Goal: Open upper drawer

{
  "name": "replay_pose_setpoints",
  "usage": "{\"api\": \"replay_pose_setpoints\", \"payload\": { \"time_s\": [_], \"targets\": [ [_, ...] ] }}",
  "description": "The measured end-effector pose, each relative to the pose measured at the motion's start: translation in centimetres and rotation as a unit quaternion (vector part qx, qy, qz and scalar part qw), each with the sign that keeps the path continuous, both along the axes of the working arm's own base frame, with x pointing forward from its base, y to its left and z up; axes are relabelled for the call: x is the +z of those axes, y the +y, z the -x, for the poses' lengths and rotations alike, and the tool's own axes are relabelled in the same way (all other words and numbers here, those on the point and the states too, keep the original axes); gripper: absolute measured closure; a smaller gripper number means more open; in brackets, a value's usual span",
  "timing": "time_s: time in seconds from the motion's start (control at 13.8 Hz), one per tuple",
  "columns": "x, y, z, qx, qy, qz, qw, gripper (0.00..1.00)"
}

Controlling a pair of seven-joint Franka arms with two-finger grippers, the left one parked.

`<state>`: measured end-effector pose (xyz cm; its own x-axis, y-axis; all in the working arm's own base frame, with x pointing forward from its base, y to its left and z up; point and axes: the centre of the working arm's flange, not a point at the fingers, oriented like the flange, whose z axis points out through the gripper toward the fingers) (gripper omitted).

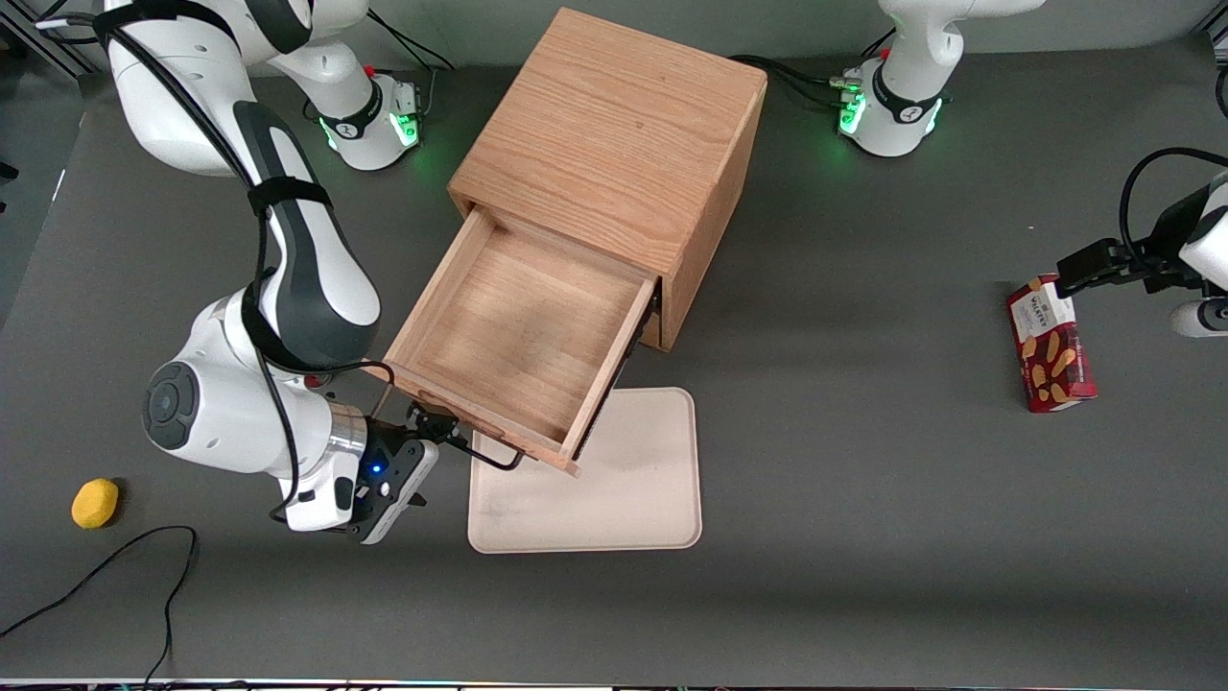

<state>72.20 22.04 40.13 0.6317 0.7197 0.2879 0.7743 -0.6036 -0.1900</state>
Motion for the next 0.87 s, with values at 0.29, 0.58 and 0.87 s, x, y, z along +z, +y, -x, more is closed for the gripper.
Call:
{"api": "replay_pose_setpoints", "payload": {
  "time_s": [0.29, 0.58, 0.87],
  "targets": [
    [3.7, -2.6, -1.1, -0.011, -0.012, -0.008, 0.9998, 0.0],
    [6.6, -4.0, -0.6, -0.008, -0.004, -0.009, 0.9999, 0.0],
    [11.1, -7.5, 1.7, -0.039, 0.043, 0.013, 0.9982, 0.0]
  ]
}}
